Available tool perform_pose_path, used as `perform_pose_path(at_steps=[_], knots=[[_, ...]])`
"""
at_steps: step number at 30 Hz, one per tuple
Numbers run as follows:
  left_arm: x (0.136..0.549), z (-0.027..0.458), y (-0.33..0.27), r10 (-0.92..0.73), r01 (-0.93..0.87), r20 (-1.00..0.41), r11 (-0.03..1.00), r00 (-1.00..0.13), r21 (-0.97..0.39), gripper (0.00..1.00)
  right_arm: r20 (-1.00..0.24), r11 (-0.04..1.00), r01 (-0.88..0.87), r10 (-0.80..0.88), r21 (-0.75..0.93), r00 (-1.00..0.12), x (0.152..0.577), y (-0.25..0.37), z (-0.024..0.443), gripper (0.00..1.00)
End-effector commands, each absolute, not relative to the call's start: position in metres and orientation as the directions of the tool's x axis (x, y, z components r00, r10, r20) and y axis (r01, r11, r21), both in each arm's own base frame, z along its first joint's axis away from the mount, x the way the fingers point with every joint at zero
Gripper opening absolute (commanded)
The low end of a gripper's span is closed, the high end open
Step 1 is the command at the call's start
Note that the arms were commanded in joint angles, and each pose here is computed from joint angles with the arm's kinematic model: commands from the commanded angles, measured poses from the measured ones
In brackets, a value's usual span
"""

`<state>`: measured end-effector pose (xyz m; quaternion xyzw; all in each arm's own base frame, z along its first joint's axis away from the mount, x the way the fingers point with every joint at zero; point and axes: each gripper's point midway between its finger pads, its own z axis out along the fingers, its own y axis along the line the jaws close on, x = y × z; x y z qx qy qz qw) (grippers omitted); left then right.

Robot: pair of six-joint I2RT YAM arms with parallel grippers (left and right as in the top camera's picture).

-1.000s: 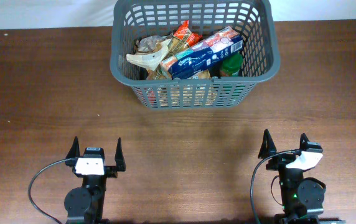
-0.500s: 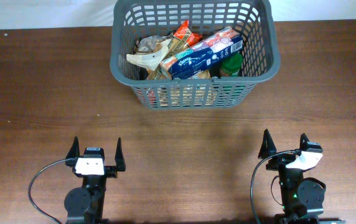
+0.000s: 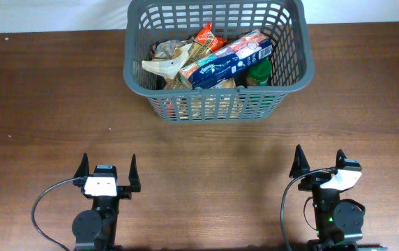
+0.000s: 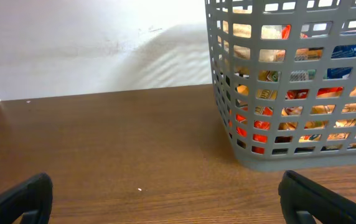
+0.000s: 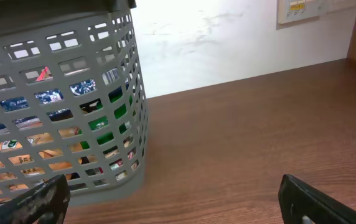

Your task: Pack container

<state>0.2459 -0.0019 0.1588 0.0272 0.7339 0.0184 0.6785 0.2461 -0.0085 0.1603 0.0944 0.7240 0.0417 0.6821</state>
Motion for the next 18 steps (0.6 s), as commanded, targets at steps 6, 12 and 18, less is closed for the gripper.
perform_pose_path(at_steps=[6, 12, 18], knots=[[0.2459, 0.1562, 0.0014, 0.080, 0.000, -0.994, 0.997, -0.079, 0.081, 0.99, -0.982, 0.981, 0.073, 0.182, 0.178, -0.058, 0.2458, -0.0066, 0.1576, 0.99], [0.2459, 0.1562, 0.0014, 0.081, 0.000, -0.994, 0.997, -0.079, 0.081, 0.99, -0.982, 0.981, 0.073, 0.182, 0.178, -0.058, 0.2458, -0.0066, 0.1576, 0.99], [0.2459, 0.1562, 0.0014, 0.080, 0.000, -0.994, 0.997, -0.079, 0.081, 0.99, -0.982, 0.981, 0.073, 0.182, 0.178, -0.058, 0.2458, -0.0066, 0.1576, 0.99]])
